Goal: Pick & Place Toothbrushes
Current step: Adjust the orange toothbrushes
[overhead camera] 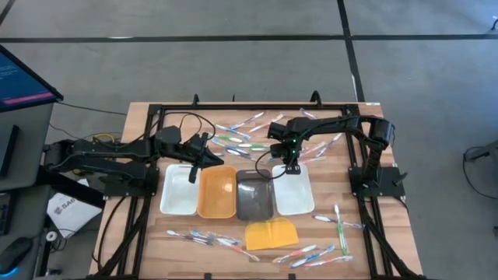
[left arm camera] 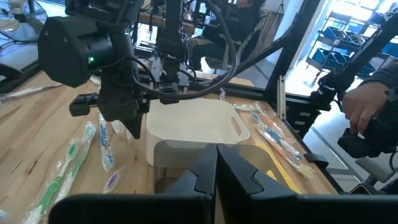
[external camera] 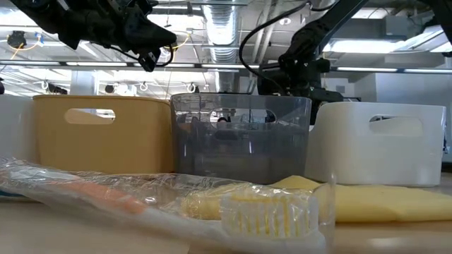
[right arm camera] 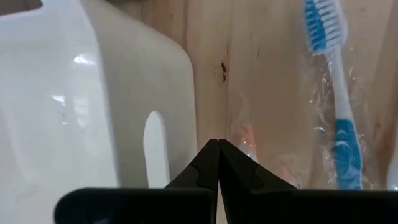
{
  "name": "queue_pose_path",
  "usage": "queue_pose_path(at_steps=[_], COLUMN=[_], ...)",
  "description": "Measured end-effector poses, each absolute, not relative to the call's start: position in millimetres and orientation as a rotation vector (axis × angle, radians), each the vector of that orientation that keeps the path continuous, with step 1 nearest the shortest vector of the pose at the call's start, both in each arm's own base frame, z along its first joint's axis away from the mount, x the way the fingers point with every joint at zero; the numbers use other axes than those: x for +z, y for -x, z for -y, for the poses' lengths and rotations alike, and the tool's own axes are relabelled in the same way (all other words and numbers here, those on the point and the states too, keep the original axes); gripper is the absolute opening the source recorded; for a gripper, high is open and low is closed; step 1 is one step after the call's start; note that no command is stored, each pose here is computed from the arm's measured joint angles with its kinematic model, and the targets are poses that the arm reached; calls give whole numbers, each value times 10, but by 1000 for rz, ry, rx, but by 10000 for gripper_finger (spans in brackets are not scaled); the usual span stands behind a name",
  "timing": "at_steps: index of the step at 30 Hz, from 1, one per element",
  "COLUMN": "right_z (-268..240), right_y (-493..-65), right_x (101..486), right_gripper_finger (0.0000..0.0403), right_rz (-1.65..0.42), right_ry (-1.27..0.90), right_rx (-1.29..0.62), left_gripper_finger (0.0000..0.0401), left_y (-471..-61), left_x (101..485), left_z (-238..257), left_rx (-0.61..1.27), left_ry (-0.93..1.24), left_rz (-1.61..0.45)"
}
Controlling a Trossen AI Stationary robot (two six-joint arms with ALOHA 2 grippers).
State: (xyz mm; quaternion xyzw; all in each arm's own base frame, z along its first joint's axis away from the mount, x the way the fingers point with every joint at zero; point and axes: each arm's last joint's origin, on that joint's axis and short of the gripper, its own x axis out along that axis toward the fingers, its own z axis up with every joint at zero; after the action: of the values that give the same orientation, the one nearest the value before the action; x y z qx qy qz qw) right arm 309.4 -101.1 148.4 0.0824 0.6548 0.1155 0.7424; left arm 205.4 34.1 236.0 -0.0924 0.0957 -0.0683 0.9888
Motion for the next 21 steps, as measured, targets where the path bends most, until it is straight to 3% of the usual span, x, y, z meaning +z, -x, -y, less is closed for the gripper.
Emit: queue_pose_path(at_steps=[21], right_z=[1097], right_y=[-3021], right_x=[1404], right_gripper_finger=[0], right_rz=[-1456], right_ry=[-183], right_rx=[203], left_gripper_finger=[2], left_y=[-2055], left_x=[2369], left_z=[-342], left_rx=[-138], left_ry=[183], left_rz=[-183])
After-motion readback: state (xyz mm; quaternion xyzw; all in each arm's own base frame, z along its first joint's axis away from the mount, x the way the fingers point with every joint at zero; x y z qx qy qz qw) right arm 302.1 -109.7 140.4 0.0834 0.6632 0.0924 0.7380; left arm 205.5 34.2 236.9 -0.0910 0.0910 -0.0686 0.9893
